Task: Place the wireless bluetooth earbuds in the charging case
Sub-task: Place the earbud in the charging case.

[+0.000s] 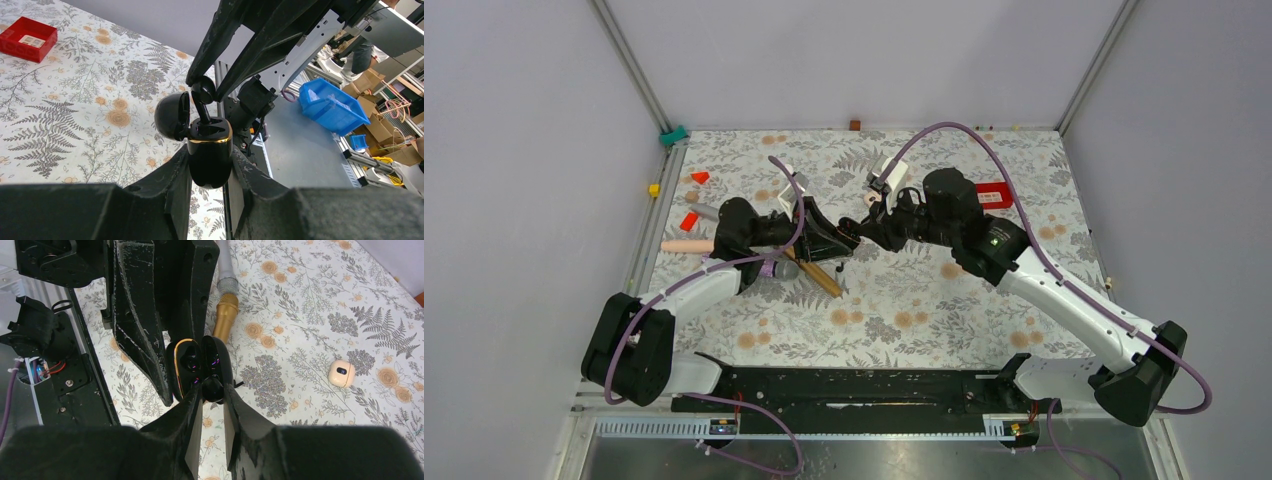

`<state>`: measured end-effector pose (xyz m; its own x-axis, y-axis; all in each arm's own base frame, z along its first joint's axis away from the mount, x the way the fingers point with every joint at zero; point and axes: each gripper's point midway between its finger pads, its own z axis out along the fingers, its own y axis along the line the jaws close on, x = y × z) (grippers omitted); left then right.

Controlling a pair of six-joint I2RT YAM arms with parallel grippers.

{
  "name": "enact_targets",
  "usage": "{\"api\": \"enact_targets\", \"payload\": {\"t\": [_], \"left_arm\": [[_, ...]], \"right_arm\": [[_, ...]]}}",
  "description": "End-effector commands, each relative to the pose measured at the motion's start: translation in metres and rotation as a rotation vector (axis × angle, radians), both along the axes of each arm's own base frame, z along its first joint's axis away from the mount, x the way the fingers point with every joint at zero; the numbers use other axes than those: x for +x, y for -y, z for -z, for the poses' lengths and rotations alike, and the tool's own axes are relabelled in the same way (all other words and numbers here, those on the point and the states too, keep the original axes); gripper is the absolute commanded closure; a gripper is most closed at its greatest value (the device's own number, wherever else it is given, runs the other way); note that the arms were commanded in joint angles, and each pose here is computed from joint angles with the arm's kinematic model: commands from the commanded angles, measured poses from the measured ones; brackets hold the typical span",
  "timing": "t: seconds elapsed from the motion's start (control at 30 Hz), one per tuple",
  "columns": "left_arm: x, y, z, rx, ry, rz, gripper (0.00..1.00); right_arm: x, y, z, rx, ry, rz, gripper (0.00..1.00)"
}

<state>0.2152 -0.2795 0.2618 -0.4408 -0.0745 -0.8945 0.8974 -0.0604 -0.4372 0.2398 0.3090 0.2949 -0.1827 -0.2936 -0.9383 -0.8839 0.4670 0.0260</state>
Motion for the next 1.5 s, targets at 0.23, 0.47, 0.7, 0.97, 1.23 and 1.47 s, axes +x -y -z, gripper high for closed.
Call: {"api": "enact_targets", "payload": {"t": [0.23,0.47,0.7,0.97,1.23,1.47], "left_arm": [[-0.01,-0.002,-0.025,-0.055,0.159,0.025,1.0],[-0.012,-0.006,-0.023,-0.037,0.269,0.001,1.0],[-0.01,-0.007,-0.014,0.005,0.305,-0.01,1.0],[-0.01,-0.005,-0.015,0.005,0.301,-0.005,1.0],[-0.008,-0.007,-0.026,-0.039,0.253,-0.011,1.0],[-0.005,-0.009,-0.023,-0.038,0.245,-0.023,1.0]], "right_arm": [[-0.001,-0.004,-0.006,-0.006,0.0,-0.01,0.77],[0.0,0.0,-0.014,0.01,-0.02,0.031,0.77],[-0.009,-0.01,-0.01,0.026,-0.098,-0.011,0.74],[-0.016,-0.01,-0.012,0.031,-0.086,-0.046,0.73],[-0.013,-0.009,-0.004,-0.015,-0.014,-0.056,0.74],[-0.002,0.003,-0.014,-0.02,0.057,0.019,0.75]]}}
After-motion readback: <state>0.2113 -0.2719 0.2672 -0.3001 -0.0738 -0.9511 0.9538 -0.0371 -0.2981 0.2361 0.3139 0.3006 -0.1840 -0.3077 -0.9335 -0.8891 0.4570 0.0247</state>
